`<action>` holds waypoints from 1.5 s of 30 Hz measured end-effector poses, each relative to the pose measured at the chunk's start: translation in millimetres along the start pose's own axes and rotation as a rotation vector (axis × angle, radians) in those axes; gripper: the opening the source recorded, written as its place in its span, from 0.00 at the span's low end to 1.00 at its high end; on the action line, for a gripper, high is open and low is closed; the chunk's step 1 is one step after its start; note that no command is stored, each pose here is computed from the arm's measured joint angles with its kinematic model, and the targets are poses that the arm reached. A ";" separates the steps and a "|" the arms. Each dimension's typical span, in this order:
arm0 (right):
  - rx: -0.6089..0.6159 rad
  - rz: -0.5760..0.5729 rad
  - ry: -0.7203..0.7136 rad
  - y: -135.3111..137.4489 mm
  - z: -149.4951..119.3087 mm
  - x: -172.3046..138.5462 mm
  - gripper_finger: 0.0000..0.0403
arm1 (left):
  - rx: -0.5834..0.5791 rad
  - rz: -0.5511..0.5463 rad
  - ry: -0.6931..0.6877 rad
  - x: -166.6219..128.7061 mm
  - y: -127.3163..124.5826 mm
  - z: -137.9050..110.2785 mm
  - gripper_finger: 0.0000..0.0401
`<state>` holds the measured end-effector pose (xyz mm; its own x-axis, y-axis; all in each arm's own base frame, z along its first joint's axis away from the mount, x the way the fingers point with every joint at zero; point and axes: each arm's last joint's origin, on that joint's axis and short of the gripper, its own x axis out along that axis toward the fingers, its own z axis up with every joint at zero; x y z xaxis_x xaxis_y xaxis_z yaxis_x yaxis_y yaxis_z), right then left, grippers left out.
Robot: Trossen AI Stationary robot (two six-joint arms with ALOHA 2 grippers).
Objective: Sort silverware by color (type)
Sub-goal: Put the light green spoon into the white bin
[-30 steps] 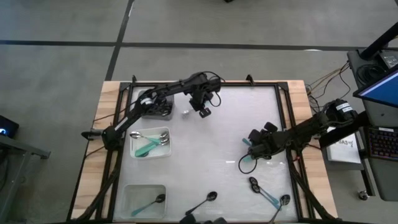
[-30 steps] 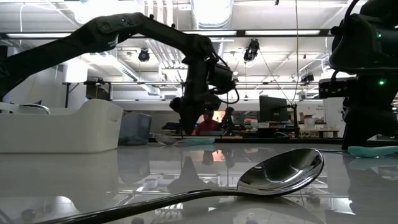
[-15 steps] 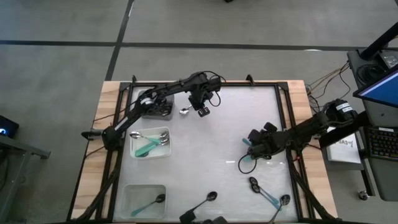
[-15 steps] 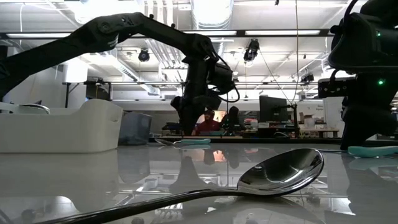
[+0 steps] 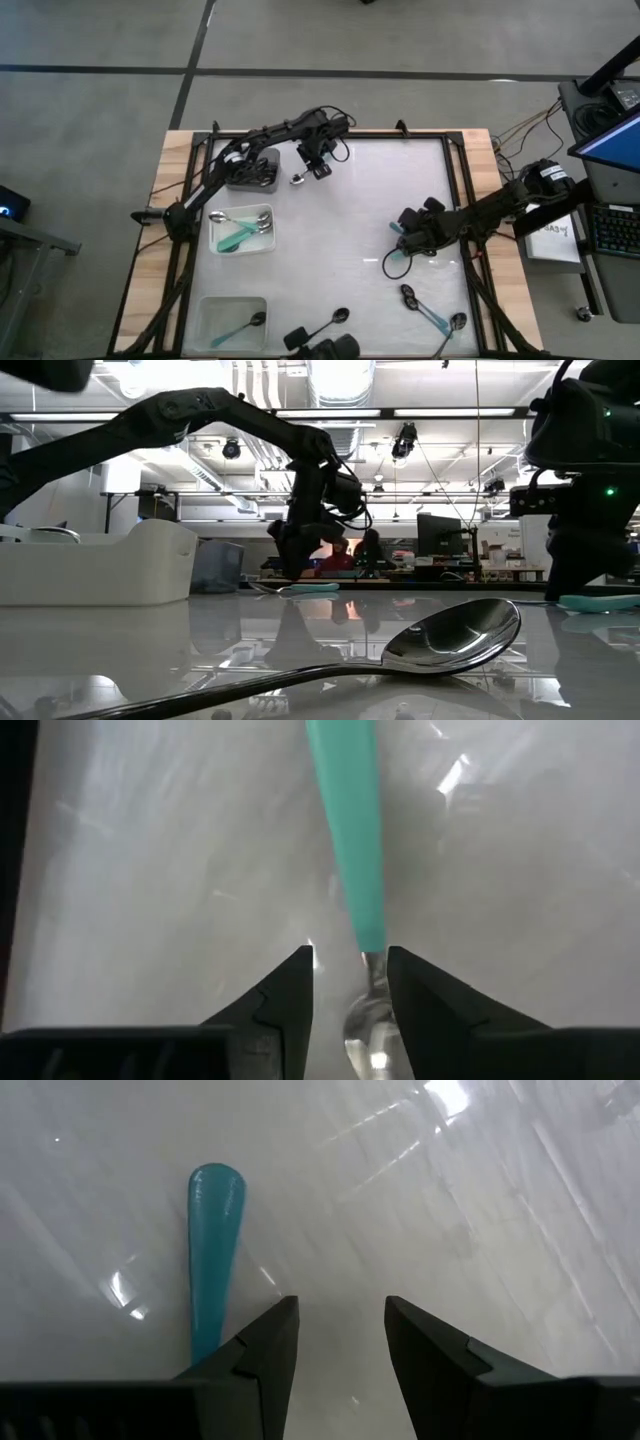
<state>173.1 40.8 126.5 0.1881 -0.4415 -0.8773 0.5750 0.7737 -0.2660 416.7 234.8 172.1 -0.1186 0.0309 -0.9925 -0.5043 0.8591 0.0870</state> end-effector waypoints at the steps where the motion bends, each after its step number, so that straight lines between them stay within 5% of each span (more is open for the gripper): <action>1: 0.002 0.003 -0.002 0.3 0.3 0.0 0.36 | 0.011 -0.001 0.004 1.3 -0.2 0.0 0.28; 14: 0.039 0.034 -0.026 3.5 2.9 -0.1 0.36 | 0.103 -0.018 0.086 34.5 2.7 4.7 0.27; 22: 0.066 0.074 -0.059 7.6 6.6 -0.5 0.36 | 0.075 -0.057 0.111 39.2 7.1 3.9 0.05; 27: 0.068 0.078 -0.062 7.9 6.9 -0.5 0.36 | 0.056 -0.059 0.128 39.0 6.9 2.3 0.03; 39: 0.068 0.079 -0.064 8.0 7.0 -0.5 0.36 | 0.043 -0.031 0.047 -3.2 7.3 -4.9 0.02; 45: 0.063 0.070 -0.060 6.6 4.3 1.8 0.36 | 0.068 -0.027 0.038 -14.7 -11.9 -9.6 0.02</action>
<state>180.7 43.1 125.0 0.2763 -0.4153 -0.8667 0.6073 0.7744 -0.1774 416.3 219.2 186.5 -0.1389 -0.0108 -0.9902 -0.4489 0.8920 0.0533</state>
